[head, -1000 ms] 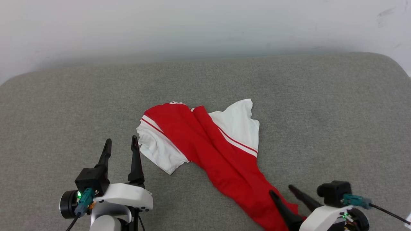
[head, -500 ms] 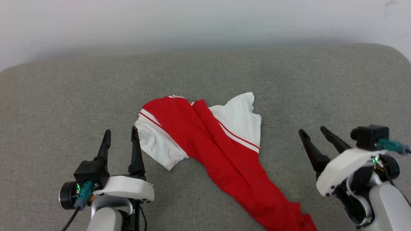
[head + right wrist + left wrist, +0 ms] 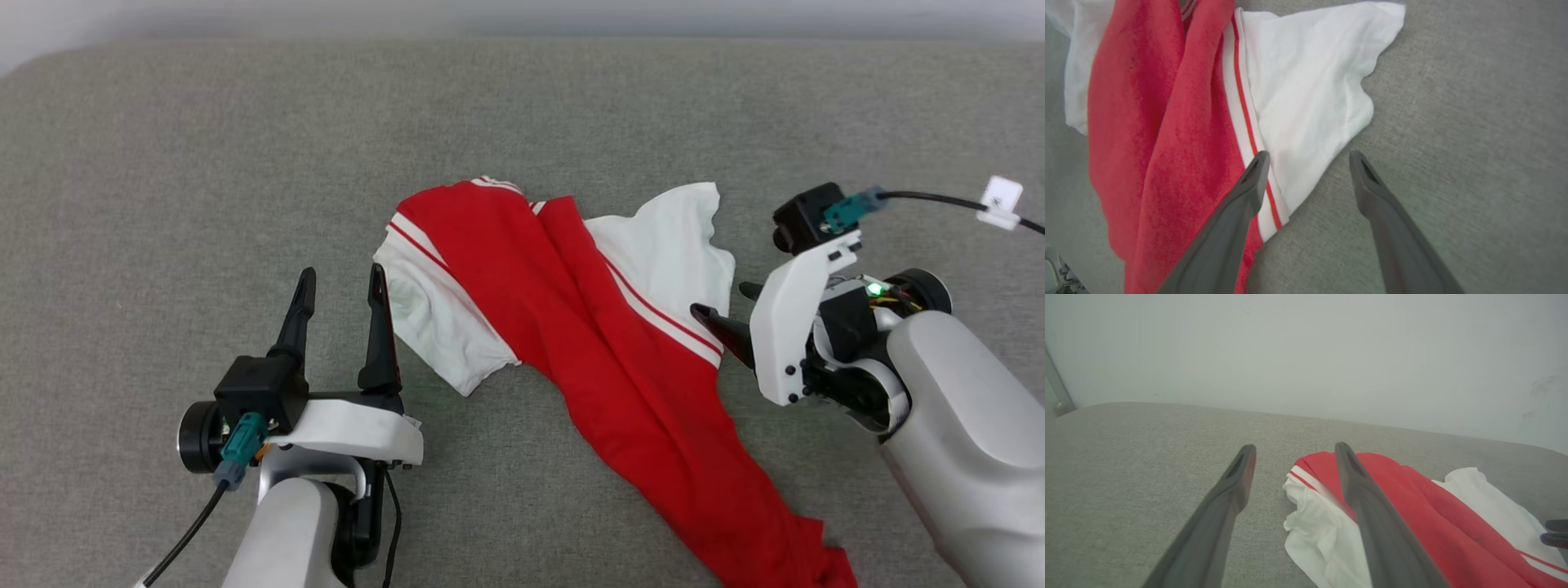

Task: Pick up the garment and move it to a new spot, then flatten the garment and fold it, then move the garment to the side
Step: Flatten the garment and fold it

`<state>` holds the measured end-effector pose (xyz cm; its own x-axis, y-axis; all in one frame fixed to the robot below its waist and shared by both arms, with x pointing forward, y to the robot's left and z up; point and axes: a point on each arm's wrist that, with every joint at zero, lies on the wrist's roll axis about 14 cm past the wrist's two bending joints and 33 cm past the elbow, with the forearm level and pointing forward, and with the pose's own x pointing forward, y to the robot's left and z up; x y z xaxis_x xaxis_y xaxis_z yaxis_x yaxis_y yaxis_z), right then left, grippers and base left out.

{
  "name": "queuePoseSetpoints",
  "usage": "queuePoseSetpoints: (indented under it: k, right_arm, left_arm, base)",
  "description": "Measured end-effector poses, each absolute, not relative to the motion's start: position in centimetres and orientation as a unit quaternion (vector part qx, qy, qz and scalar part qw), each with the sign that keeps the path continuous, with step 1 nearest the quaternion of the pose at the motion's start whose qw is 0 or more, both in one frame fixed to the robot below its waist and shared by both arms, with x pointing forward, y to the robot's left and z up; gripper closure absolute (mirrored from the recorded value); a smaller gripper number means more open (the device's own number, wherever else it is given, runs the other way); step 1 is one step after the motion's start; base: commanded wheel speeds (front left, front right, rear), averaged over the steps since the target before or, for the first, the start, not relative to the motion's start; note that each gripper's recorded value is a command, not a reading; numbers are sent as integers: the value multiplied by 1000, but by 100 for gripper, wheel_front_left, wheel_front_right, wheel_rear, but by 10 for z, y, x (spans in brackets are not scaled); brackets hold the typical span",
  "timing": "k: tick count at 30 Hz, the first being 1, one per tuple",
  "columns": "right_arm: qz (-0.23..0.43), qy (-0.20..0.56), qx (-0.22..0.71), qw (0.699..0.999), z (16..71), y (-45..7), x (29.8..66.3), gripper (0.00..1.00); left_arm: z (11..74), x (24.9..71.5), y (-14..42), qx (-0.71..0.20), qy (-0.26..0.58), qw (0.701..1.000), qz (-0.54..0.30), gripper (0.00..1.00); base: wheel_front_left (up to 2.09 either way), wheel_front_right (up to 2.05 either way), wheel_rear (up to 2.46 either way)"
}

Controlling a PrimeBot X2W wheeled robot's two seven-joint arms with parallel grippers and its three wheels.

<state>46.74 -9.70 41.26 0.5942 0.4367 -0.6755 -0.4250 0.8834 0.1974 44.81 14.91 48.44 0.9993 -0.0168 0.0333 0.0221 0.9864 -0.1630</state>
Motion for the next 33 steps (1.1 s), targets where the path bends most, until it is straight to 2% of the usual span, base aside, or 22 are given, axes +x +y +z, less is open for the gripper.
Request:
queuePoseSetpoints:
  k: [7, 8, 9, 10, 12, 16, 20, 23, 28, 33]
  right_arm:
    - [256, 475, -19, 842, 373, -91, 461, 0]
    - [258, 481, -24, 838, 371, -91, 461, 19]
    - [259, 485, -25, 835, 371, -90, 460, 70]
    - [261, 484, -21, 835, 371, -89, 461, 100]
    - [260, 473, -23, 841, 373, -91, 463, 100]
    - [252, 416, -14, 874, 389, -98, 475, 100]
    - [219, 339, 4, 915, 419, -123, 495, 100]
    - [187, 300, 18, 935, 432, -148, 495, 100]
    - [122, 286, 52, 949, 425, -192, 465, 100]
    - [59, 307, 83, 946, 398, -226, 418, 100]
  left_arm:
    - [473, 453, 155, -79, -5, 997, 0, 0]
    - [473, 453, 155, -78, -4, 997, -1, 0]
    - [473, 453, 155, -78, -4, 997, 0, 0]
    - [473, 453, 155, -77, -4, 997, -1, 0]
    - [473, 454, 154, -78, -5, 997, 0, 0]
    - [476, 454, 151, -80, -8, 997, -2, 0]
    - [478, 452, 148, -82, -9, 997, -5, 0]
    - [480, 450, 146, -83, -11, 996, -8, 0]
    - [485, 445, 141, -84, -15, 996, -15, 0]
    - [491, 441, 137, -87, -20, 996, -21, 0]
  base:
    - [0, 0, 0]
    - [0, 0, 0]
    - [0, 0, 0]
    - [0, 0, 0]
    - [0, 0, 0]
    - [0, 0, 0]
    - [0, 0, 0]
    - [0, 0, 0]
    - [0, 0, 0]
    - [0, 0, 0]
